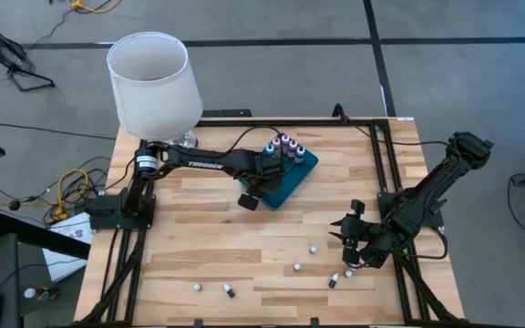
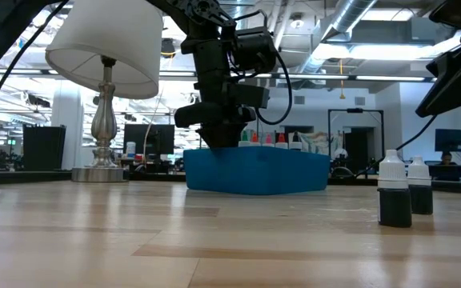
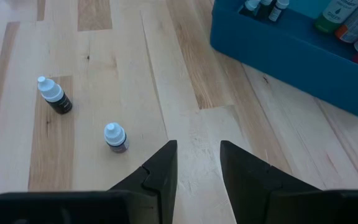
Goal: Pick & Place food coloring
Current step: Put the small black food coloring bottle into the blue container
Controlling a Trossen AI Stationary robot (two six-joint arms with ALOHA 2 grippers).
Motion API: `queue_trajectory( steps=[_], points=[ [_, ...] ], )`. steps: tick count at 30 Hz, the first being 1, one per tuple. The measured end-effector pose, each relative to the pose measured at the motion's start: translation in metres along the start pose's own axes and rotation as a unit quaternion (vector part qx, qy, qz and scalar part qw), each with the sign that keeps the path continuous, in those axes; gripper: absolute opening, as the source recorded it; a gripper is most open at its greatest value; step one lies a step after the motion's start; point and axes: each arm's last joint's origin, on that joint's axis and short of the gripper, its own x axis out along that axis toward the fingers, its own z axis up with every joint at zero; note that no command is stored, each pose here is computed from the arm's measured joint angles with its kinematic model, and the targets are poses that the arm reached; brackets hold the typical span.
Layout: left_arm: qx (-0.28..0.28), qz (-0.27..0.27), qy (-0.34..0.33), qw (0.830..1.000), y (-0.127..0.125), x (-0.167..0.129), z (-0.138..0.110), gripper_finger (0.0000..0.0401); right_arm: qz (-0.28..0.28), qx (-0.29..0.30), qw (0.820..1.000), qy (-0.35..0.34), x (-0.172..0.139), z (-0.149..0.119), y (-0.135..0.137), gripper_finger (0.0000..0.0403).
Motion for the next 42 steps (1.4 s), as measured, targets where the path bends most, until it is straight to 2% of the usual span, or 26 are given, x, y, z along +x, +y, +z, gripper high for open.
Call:
queue_trajectory(
  steps=[7,11,30,42],
  points=[
    [-0.003,-0.001,-0.001,1.000,0.0000,-0.0003,0.0001,0.0047,0.000,0.000,1.000,0.000,0.0000,0.0000,0.0000,0.0111],
    [-0.004,0.000,-0.001,1.000,0.0001,-0.0004,0.0001,0.0037,0.000,0.000,1.000,0.000,0.0000,0.0000,0.0000,0.0111],
    [-0.009,-0.001,-0.001,1.000,-0.0001,-0.0004,-0.0001,0.0080,0.000,0.000,1.000,0.000,0.0000,0.0000,0.0000,0.0111],
    [-0.009,0.000,-0.001,1.000,0.0000,-0.0001,0.0000,0.0085,0.000,0.000,1.000,0.000,0.0000,0.0000,0.0000,0.0111]
  ],
)
